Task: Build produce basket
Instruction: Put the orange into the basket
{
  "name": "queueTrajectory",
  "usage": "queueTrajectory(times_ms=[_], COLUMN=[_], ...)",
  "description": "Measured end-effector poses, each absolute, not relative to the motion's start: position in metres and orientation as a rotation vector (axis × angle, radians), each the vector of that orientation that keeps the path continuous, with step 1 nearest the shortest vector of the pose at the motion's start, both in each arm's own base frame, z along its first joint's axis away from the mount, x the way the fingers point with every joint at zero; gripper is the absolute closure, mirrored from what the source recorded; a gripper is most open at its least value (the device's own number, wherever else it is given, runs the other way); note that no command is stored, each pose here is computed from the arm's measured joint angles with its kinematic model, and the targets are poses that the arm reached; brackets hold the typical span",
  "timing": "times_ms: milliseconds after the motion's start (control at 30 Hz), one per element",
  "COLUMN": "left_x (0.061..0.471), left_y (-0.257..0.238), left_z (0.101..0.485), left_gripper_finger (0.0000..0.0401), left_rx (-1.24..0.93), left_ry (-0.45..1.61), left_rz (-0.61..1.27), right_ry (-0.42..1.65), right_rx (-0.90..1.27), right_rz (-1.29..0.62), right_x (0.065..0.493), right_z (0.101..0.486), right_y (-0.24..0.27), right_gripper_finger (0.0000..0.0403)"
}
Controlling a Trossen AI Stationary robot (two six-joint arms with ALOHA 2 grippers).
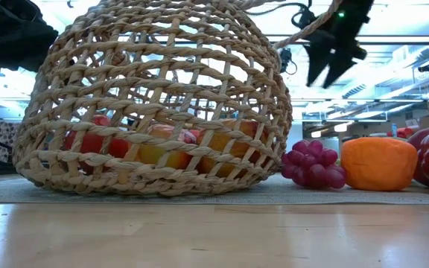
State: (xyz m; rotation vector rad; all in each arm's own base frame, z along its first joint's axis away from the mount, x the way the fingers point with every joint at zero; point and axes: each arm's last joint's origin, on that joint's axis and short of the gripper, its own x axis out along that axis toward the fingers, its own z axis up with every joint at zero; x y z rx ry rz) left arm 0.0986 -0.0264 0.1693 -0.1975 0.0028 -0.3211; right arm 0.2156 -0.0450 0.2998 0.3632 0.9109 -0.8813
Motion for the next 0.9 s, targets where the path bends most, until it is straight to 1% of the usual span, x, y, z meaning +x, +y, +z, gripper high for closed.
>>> queueTrajectory(times_ms=[200,400,500,700,800,900], left_x=[0.099,0.099,0.099,0.099,0.099,0.099], left_y=[-0.026,-0.026,-0.026,-0.026,-0.026,-0.026], left_z=[0.169,0.169,0.169,0.169,0.169,0.169], left_gripper_finger=[0.0365,0.0372,0.0373,0.0365,0.0367,0.0371], left_rx=[-0.198,-0.198,-0.197,-0.197,-0.198,-0.198], left_ry=[0.003,0.003,0.002,0.003,0.003,0.003], left_rz=[-0.321,-0.321,-0.321,-0.321,-0.321,-0.321], right_ry=[1.083,1.184,1.203,1.132,1.108,1.133], right_rx=[0.471,0.552,0.49,0.334,0.33,0.337], right_rz=[-0.793,-0.811,-0.837,-0.902,-0.945,-0.949], right_x=[0.208,0.196,0.189,0.18,0.175,0.17], right_z=[0.27,0.235,0.221,0.206,0.196,0.186], right_y=[-0.021,0.002,0.013,0.023,0.025,0.024], right_gripper_finger=[0.0083,0.0082,0.0075,0.0043,0.0025,0.0015])
